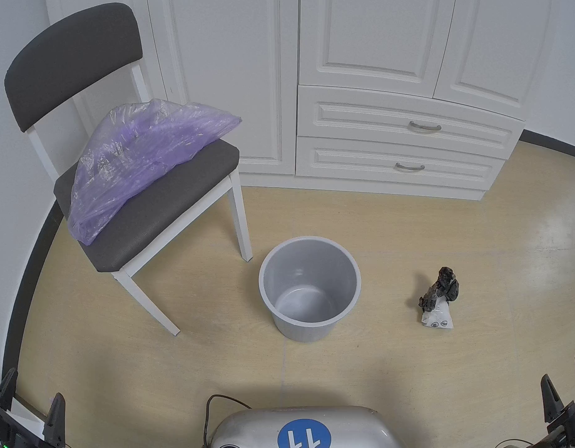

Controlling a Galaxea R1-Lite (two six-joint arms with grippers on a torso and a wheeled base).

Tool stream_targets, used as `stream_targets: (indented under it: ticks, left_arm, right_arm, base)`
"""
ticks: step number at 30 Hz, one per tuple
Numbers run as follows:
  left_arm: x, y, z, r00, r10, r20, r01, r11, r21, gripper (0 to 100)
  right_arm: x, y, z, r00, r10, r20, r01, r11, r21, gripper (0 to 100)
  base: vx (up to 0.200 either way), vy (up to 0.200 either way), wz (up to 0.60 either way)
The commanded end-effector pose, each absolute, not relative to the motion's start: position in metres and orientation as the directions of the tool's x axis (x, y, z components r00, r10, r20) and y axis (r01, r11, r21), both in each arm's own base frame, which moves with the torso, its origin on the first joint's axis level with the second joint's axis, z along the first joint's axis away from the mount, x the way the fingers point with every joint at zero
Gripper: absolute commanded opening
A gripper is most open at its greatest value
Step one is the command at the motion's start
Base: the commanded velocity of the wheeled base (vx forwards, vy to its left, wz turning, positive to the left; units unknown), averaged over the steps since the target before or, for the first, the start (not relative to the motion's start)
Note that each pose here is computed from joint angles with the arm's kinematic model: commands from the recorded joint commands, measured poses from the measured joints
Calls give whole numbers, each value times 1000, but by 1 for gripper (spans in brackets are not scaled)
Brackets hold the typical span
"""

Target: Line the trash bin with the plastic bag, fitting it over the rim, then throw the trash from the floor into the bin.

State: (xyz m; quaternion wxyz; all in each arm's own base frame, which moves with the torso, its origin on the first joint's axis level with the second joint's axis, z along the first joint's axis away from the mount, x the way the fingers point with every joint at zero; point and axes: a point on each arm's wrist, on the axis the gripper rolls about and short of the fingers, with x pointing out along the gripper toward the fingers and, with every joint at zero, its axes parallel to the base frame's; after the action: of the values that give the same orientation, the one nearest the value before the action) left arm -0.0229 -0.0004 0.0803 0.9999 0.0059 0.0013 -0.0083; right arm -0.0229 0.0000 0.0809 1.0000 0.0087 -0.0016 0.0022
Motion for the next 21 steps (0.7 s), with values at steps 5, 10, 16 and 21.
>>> stream_targets:
  ticks: [5, 10, 16, 21]
  left_arm:
    - [-23, 0, 76, 1000, -9, -6, 9, 1000, -11, 100]
    - [-23, 0, 76, 1000, -9, -5, 9, 1000, -12, 100]
    - [-23, 0, 76, 1000, -14, -6, 14, 1000, -11, 100]
    - [-23, 0, 76, 1000, -8, -6, 8, 1000, -17, 100]
  right_arm:
    - [-23, 0, 76, 1000, 5, 2, -5, 1000, 14, 100]
    - [-23, 0, 76, 1000, 5, 2, -5, 1000, 5, 100]
    - [-23, 0, 76, 1000, 3, 2, -3, 1000, 8, 100]
    - [-23, 0, 76, 1000, 3, 3, -3, 1000, 15, 100]
  base:
    - [0, 0, 0]
    - [0, 0, 0]
    - [0, 0, 0]
    - [0, 0, 0]
